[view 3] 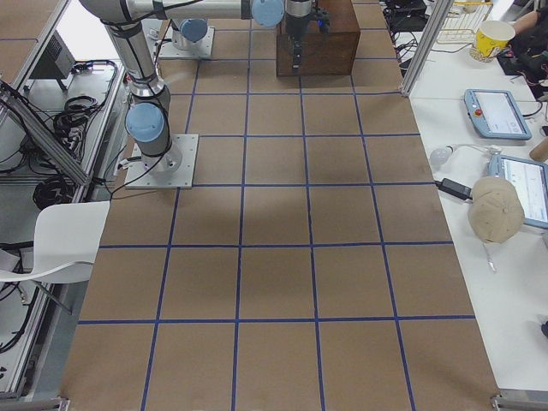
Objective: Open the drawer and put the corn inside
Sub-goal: 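Pull the drawer outward from the cabinet with the left gripper, then release the handle and move the left gripper over the yellow corn, then lower the left gripper and grasp the yellow corn cob, then lift the corn and carry it over the open drawer with the left gripper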
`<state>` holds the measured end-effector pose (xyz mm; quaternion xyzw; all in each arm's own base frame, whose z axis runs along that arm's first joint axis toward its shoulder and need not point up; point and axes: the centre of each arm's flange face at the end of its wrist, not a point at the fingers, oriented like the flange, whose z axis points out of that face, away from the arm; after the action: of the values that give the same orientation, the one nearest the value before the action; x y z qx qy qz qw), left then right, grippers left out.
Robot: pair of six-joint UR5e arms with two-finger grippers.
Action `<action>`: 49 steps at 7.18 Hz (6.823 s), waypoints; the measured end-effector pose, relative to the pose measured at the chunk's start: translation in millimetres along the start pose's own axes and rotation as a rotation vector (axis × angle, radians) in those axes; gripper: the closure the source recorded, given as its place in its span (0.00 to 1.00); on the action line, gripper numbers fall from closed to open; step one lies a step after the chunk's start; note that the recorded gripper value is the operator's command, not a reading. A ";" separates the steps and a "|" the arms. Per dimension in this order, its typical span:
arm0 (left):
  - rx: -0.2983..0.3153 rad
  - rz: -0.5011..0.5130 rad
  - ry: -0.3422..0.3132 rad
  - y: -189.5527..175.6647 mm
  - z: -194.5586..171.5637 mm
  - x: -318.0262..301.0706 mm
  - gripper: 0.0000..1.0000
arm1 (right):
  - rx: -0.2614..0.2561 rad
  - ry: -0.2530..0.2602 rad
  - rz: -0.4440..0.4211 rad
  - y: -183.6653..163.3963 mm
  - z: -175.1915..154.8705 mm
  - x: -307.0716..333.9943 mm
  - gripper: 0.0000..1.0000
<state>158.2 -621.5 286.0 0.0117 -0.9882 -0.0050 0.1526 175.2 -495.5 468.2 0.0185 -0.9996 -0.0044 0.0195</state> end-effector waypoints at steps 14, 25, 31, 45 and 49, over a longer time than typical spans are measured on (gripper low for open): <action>0.031 -0.067 -0.063 24.3 -40.2 -66.7 0.00 | 0.000 0.000 0.000 0.0 0.0 0.0 0.00; 0.025 -0.004 -0.222 29.1 -28.2 -171.2 0.00 | 0.000 0.000 0.000 0.0 0.0 0.0 0.00; 0.011 -0.365 -0.218 39.1 12.6 -216.4 0.07 | 0.000 0.000 0.000 0.0 0.0 -0.1 0.00; 0.054 -0.307 -0.245 22.9 4.6 -198.1 1.00 | 0.000 0.000 0.000 0.0 0.0 -0.1 0.00; 0.032 -0.216 -0.241 31.4 -65.6 -118.4 1.00 | 0.000 0.000 0.000 0.0 0.0 -0.2 0.00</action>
<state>290.2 -587.6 313.2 0.1197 -0.9923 -0.0070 0.0314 175.4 -495.5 468.2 0.0187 -0.9996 -0.0044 0.0195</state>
